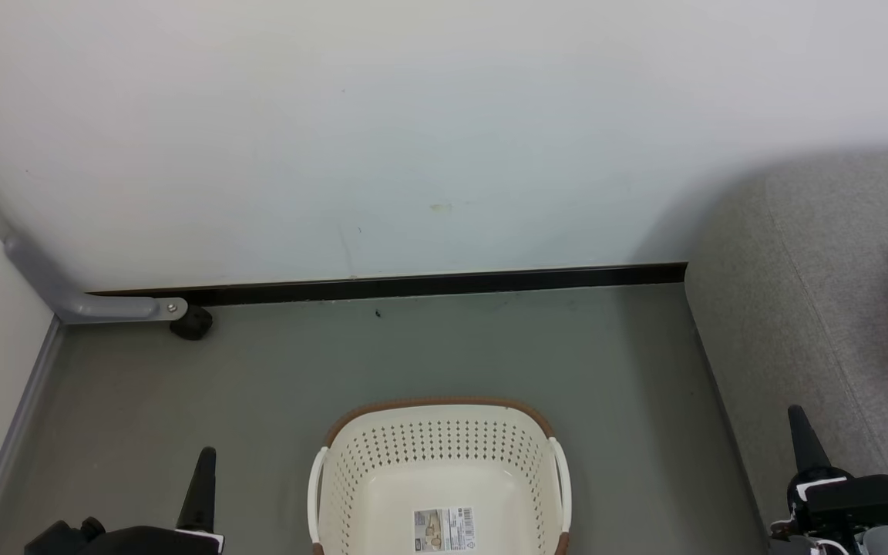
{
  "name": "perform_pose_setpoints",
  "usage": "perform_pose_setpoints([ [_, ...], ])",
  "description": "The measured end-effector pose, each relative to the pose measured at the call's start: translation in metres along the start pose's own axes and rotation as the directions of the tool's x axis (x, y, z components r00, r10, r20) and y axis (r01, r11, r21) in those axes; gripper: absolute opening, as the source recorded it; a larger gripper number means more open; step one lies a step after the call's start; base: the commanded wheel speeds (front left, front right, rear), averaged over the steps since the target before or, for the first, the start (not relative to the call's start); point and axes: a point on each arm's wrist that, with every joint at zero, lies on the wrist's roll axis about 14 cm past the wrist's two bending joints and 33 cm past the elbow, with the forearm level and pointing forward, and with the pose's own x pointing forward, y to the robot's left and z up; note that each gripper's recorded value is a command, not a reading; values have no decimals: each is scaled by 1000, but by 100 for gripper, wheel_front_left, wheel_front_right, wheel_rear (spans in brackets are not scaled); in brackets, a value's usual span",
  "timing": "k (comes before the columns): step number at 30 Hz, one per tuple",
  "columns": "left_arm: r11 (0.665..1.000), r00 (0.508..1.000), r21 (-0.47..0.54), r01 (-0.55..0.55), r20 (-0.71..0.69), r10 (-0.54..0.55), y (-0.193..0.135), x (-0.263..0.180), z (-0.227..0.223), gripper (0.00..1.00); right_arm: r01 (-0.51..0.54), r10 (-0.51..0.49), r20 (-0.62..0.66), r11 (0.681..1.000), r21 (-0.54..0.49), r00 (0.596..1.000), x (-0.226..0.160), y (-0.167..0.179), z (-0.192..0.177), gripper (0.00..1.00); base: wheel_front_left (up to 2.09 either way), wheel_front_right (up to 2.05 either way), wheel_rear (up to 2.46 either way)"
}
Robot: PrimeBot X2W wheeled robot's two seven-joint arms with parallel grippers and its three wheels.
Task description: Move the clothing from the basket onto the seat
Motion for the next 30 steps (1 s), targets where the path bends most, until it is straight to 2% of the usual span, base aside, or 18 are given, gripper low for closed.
perform_pose_setpoints([
  [13,986,999,-162,44,3,-44,-11,5,5,0,-35,32,22,980,195,999,0,5,12,0,0,0,0],
  [26,942,996,-324,90,18,-89,-23,10,12,0,-90,76,53,922,376,996,-2,11,26,0,0,0,0],
  [30,932,994,-345,110,24,-108,-27,11,14,0,-100,82,62,905,414,995,-2,12,29,0,0,0,0],
])
